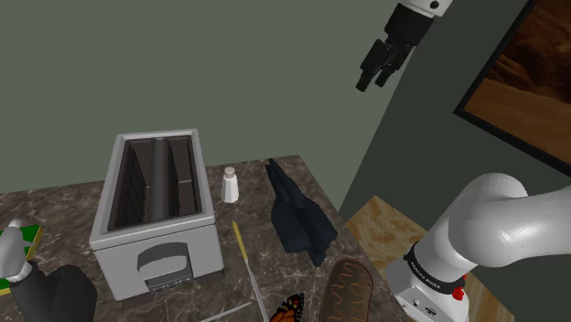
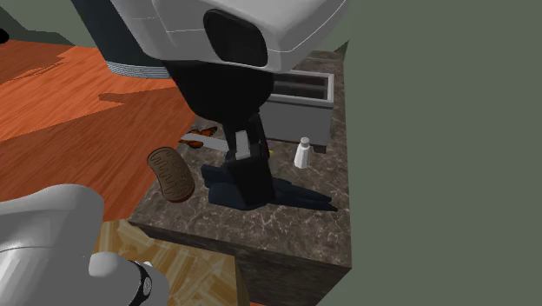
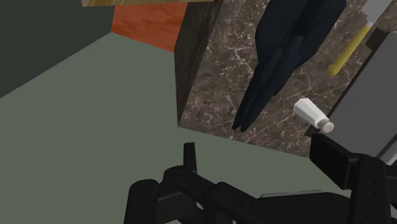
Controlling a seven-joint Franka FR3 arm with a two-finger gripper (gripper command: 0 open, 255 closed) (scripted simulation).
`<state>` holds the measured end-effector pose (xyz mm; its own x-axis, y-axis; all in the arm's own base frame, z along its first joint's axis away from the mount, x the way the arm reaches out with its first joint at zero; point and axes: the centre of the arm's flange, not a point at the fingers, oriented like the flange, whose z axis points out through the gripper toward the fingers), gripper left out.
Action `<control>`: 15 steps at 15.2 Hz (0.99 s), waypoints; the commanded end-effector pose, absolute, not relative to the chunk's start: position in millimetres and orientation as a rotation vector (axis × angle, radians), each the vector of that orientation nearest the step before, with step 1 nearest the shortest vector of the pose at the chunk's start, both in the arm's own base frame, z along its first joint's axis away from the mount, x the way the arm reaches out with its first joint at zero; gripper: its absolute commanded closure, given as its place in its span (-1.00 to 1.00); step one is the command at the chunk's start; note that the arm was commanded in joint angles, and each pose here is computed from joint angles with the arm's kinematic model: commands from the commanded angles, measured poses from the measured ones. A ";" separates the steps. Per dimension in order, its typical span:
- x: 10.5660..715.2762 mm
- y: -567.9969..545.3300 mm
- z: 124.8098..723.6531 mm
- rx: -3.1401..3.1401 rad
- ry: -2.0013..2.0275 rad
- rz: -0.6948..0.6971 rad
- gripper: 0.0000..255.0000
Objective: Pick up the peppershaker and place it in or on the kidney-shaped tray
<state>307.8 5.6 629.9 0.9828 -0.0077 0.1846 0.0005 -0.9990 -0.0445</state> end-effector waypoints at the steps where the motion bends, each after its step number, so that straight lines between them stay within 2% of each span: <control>1: 307.8 5.6 629.9 -3.084 0.006 -0.287 -1.00; 15: 408.7 140.5 531.5 -3.151 -0.163 -0.184 -1.00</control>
<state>402.6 127.0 539.0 0.9882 0.0957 0.1198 0.0939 -0.9954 0.0206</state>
